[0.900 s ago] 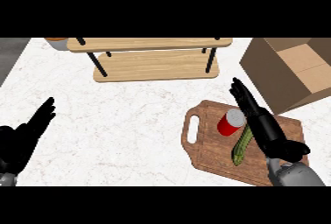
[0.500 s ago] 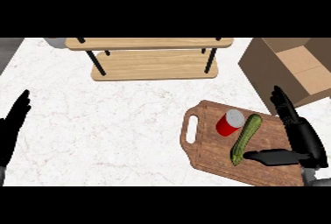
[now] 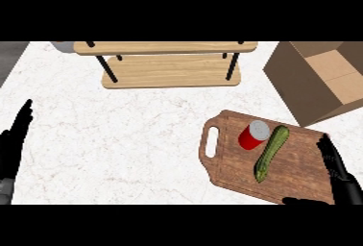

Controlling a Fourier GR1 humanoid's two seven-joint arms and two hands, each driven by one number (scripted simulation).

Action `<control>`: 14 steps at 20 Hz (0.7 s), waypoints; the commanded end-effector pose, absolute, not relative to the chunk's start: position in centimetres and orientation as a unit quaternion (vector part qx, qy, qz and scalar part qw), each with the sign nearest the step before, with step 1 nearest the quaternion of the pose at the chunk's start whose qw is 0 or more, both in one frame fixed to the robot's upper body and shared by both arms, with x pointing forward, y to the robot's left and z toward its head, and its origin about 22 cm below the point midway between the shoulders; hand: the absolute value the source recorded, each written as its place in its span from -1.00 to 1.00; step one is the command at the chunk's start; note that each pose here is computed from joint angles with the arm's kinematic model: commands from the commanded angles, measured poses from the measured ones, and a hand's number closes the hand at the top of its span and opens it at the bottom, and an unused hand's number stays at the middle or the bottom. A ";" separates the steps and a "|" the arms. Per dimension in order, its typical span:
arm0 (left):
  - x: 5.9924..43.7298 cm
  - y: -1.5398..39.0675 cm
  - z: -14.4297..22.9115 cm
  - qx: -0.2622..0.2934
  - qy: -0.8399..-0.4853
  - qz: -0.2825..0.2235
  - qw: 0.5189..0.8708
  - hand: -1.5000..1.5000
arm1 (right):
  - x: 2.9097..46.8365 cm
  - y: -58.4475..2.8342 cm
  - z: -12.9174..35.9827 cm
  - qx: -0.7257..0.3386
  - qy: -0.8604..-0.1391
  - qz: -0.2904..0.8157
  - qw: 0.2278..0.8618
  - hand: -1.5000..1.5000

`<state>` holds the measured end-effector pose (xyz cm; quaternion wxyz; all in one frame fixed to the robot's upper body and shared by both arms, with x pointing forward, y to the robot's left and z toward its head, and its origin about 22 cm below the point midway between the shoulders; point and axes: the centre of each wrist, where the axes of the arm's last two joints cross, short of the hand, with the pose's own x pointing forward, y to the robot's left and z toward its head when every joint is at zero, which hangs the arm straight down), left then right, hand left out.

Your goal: Pick the squash from the cutting board and place it in the cardboard box

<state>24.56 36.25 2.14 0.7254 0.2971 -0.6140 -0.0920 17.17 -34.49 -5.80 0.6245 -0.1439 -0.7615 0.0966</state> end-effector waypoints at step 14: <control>26.7 34.3 1.9 0.292 -0.625 -0.097 0.717 0.00 | 21.8 -39.1 5.3 -0.243 -0.572 0.425 0.658 -1.00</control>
